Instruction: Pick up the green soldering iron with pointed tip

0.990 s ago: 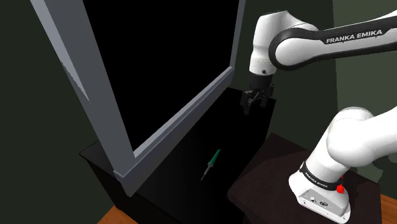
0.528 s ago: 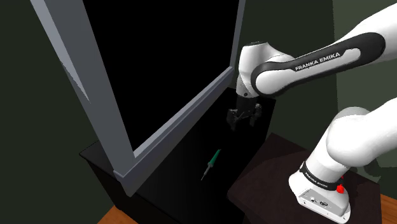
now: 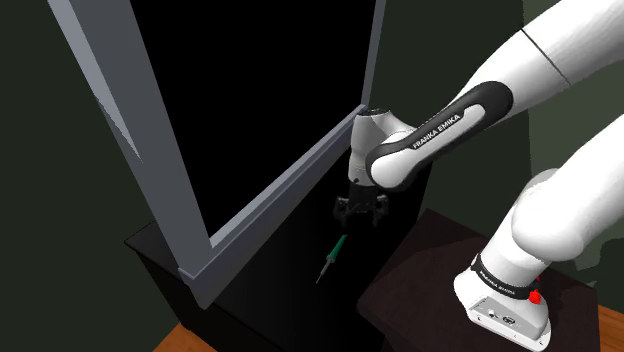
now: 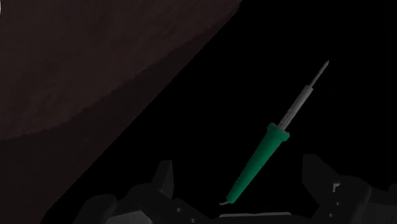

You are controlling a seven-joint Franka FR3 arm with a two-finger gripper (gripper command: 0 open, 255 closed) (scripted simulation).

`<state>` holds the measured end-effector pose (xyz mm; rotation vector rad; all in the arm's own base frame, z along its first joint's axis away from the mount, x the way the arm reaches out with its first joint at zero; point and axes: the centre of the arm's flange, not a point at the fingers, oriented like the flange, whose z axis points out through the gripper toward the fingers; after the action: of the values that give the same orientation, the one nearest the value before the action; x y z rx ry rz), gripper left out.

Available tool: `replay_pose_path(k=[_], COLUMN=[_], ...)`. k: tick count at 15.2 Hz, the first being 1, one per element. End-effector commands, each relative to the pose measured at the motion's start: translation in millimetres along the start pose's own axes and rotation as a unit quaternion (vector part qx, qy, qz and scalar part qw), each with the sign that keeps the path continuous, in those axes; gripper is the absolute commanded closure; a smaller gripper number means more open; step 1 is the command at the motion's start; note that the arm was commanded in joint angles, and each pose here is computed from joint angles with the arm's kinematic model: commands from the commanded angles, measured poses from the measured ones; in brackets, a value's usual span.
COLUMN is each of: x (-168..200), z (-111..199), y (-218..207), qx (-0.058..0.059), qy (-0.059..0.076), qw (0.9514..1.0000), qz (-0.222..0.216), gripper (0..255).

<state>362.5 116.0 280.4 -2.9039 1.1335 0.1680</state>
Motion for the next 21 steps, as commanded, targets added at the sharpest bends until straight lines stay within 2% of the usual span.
replay_pose_path(k=[1, 5, 10, 19, 20, 21], x=[3, 12, 25, 30, 29, 29], z=[22, 67, 120, 160, 160, 160], y=[-13, -37, -65, -65, -66, -66], qx=[0.005, 0.014, 0.023, 0.023, 0.023, 0.023], qy=[-0.003, -0.01, -0.018, -0.018, -0.018, -0.018], qw=[0.9995, 0.9959, 0.9873, 0.9873, 0.9873, 0.9873], qz=[0.031, 0.088, 0.156, 0.156, 0.156, 0.156], gripper=[0, 0, 0, 0, 255, 255])
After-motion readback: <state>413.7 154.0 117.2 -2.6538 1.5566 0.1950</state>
